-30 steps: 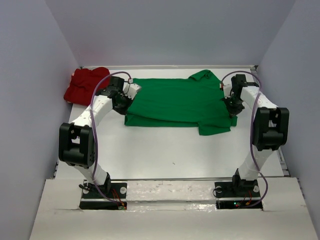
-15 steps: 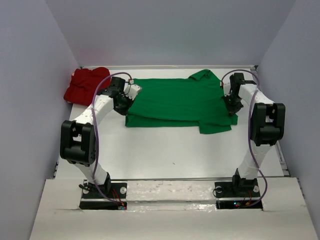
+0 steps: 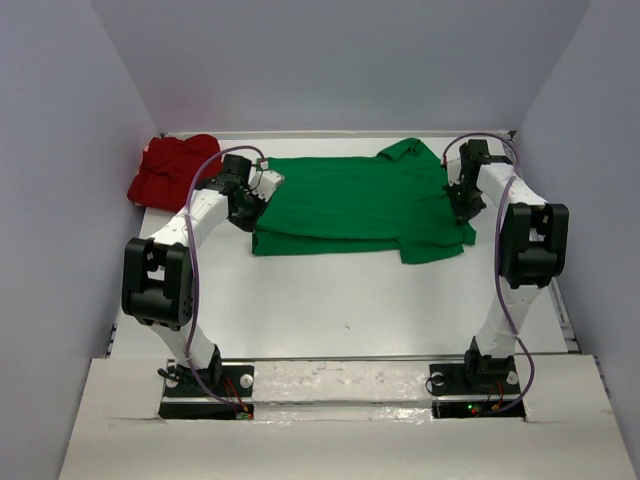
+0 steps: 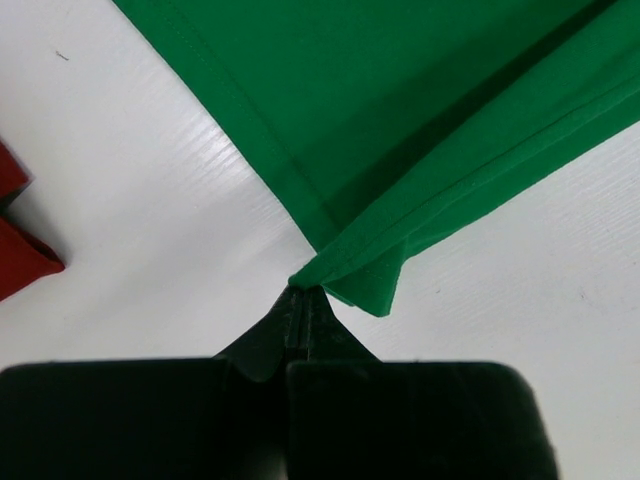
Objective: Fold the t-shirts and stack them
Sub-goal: Fold the flattened tshirt in 1/3 of the way
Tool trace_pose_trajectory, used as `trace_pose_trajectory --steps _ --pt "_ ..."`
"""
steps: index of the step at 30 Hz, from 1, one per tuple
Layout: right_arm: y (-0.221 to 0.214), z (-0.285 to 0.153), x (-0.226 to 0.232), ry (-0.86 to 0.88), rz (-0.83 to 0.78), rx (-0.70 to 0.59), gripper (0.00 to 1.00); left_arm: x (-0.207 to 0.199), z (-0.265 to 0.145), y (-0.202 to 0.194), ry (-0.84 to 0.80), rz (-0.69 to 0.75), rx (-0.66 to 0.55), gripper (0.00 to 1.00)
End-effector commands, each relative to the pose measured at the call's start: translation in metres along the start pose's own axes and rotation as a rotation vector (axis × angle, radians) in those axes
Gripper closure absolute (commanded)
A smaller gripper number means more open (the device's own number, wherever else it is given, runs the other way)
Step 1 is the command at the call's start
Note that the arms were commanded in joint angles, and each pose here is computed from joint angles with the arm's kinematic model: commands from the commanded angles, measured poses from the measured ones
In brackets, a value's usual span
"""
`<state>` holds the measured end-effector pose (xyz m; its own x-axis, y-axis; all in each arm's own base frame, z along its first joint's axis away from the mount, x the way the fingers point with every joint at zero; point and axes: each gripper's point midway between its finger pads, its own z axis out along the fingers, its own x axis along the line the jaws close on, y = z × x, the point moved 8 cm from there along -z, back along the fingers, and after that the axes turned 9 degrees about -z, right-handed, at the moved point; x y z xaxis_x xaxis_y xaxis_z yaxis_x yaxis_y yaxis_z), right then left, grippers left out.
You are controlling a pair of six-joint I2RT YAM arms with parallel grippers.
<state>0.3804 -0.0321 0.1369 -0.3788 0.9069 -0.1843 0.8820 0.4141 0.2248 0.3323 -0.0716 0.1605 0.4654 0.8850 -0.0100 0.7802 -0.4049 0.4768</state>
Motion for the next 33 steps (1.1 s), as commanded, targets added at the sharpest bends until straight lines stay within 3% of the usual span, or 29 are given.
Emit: trace_pose_trajectory --steps 1,13,33 --pt "0.018 -0.008 -0.014 -0.048 0.027 -0.071 1.0 0.003 -0.002 0.007 0.003 0.002 -0.023 1.0" --pt "0.039 -0.005 -0.029 -0.088 0.032 -0.075 1.0 0.004 0.002 0.008 -0.001 -0.001 -0.013 1.0" --pt "0.031 0.036 -0.022 -0.03 -0.004 0.022 1.0 0.003 0.007 0.007 -0.003 0.001 0.003 1.0"
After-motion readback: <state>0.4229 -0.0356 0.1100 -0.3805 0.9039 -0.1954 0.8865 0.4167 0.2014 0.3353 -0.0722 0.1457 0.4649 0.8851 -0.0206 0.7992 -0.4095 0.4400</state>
